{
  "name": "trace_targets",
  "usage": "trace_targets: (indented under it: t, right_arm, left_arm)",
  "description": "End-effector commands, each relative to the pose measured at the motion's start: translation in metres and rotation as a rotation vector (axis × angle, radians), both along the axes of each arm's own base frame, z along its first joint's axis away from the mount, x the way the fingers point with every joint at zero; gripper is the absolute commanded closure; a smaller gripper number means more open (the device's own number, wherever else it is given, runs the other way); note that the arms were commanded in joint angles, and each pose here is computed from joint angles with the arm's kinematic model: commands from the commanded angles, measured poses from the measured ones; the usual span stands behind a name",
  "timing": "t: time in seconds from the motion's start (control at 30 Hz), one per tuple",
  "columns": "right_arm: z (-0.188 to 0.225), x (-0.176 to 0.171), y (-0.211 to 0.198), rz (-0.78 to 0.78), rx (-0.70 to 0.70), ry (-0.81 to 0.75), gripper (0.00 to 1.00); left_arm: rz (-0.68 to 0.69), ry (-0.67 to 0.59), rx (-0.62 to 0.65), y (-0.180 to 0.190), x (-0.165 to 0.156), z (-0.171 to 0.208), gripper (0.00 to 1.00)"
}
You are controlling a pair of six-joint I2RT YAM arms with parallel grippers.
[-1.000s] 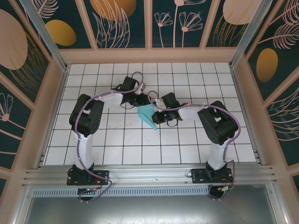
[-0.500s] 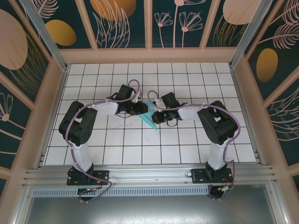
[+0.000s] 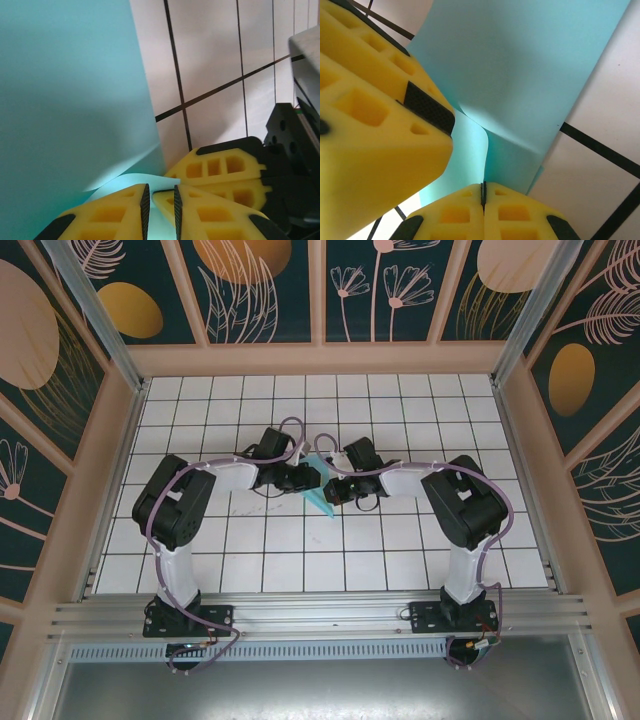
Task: Fold a paper plane with a square sheet of paper (fold left side to right side)
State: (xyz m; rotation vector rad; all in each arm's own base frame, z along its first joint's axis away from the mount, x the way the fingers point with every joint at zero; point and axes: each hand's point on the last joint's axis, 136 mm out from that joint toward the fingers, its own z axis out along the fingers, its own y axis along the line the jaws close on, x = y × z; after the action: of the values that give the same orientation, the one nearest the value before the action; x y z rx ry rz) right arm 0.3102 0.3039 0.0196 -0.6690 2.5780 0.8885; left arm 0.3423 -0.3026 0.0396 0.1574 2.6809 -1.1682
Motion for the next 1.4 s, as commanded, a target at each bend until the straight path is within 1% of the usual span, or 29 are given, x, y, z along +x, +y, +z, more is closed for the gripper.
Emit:
trace_targets:
  t: [0.0,0.4,0.53,0.6,0.67,0.8,0.93,0.97,1.03,1.1,1.17,1.23,1.37]
  right_arm:
    - [-0.019,-0.009,-0.006,0.015,-0.071,0.036,1.00]
    - [-0.018,-0.008,-0.005,0.016,-0.066,0.035,1.00]
    - [-0.011,-0.004,-0.001,0.012,-0.049,0.027,0.97]
    - [-0.004,0.001,0.000,-0.002,-0.030,0.020,0.94]
    - [0.007,0.006,0.001,-0.021,0.001,0.010,0.84]
    - [0.027,0.016,-0.007,-0.073,0.048,-0.005,0.73]
    - [0.049,0.010,-0.013,-0.081,0.075,-0.017,0.63]
    - [0.054,0.006,-0.013,-0.075,0.083,-0.012,0.62]
    - [0.061,-0.006,-0.013,-0.059,0.109,0.018,0.63]
    - [0.064,-0.019,-0.011,-0.042,0.141,0.060,0.71]
    - [0.059,-0.034,-0.007,-0.024,0.155,0.110,0.81]
    - [0.051,-0.044,-0.002,-0.011,0.162,0.154,0.87]
    - [0.036,-0.045,0.007,-0.004,0.150,0.188,0.90]
  left_arm:
    - [0.009,0.022,0.038,0.006,-0.007,-0.015,0.76]
    - [0.018,0.046,0.078,0.014,-0.016,-0.030,0.76]
    - [0.027,0.046,0.101,0.018,-0.016,-0.036,0.76]
    - [0.029,0.051,0.118,0.021,-0.018,-0.040,0.76]
    - [0.032,0.058,0.129,0.023,-0.020,-0.045,0.76]
    - [0.038,0.067,0.150,0.027,-0.022,-0.054,0.77]
    - [0.040,0.068,0.158,0.028,-0.022,-0.057,0.77]
    - [0.040,0.071,0.157,0.028,-0.023,-0.058,0.77]
    - [0.040,0.071,0.154,0.028,-0.022,-0.057,0.77]
    - [0.039,0.066,0.151,0.027,-0.022,-0.056,0.77]
    - [0.040,0.062,0.151,0.028,-0.021,-0.055,0.77]
    - [0.040,0.059,0.150,0.027,-0.021,-0.054,0.77]
    - [0.042,0.052,0.147,0.027,-0.019,-0.051,0.77]
